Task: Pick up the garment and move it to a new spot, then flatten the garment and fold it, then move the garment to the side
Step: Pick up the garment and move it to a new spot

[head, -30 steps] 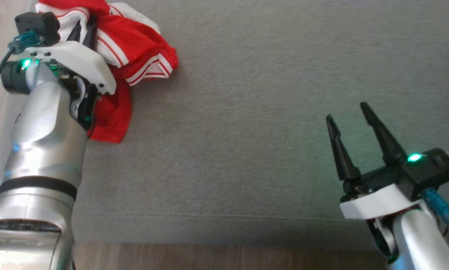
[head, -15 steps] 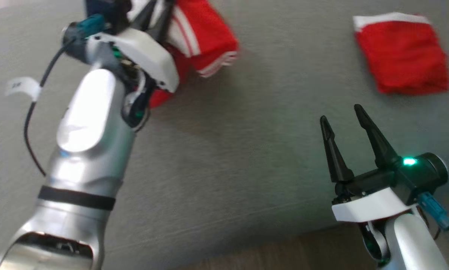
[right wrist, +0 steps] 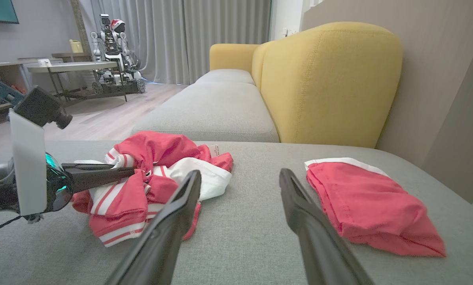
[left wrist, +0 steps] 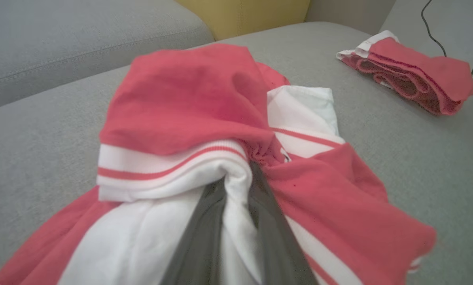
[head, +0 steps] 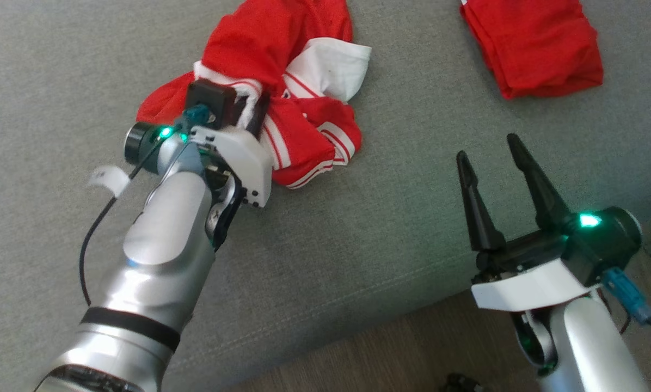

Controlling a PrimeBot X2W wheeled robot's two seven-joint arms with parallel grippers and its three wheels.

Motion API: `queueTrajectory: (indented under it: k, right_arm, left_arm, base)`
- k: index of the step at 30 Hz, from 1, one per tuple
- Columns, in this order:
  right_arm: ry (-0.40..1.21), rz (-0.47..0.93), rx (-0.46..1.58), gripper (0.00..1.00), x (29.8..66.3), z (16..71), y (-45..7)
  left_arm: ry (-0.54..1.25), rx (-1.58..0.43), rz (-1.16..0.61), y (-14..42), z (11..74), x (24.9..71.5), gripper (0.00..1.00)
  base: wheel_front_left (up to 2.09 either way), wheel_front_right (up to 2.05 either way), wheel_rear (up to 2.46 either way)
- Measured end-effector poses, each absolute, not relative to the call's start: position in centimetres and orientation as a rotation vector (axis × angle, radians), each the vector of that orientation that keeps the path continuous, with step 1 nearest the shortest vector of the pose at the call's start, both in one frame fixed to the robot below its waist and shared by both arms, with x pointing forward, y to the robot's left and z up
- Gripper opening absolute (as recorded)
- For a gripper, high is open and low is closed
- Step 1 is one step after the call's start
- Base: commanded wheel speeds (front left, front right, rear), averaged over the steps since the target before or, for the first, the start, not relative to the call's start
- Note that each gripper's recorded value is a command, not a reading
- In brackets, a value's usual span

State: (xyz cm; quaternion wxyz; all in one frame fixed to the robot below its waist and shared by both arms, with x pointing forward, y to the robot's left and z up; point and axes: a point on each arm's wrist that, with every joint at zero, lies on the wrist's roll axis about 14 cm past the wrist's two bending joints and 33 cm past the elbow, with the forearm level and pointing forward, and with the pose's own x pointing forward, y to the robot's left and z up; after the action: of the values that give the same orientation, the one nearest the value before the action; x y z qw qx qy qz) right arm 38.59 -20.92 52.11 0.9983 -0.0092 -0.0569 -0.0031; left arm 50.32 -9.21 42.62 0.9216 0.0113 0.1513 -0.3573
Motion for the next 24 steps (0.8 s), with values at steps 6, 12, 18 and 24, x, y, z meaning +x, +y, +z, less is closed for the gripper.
queueTrajectory:
  k: [6, 12, 18, 24]
  right_arm:
    - [-0.102, 0.04, 0.034, 1.0, 38.7, 51.5, -19.2]
    - [-0.127, 0.126, 0.102, 1.0, 38.4, 52.3, -16.2]
    - [-0.135, 0.205, 0.142, 1.0, 37.1, 52.8, -13.4]
    - [-0.145, 0.227, 0.153, 1.0, 36.1, 53.1, -12.7]
  left_arm:
    - [0.158, -0.037, -0.635, -7.1, 45.8, 51.3, 1.0]
    - [0.083, -0.149, -0.436, -1.2, 47.9, 49.4, 1.0]
    - [-0.006, -0.207, -0.255, 6.8, 49.6, 43.3, 1.0]
    - [-0.042, -0.192, -0.104, 12.5, 50.2, 36.2, 1.0]
  base:
    - [0.0, 0.0, 0.0]
    - [0.0, 0.0, 0.0]
    - [0.0, 0.0, 0.0]
    - [0.0, 0.0, 0.0]
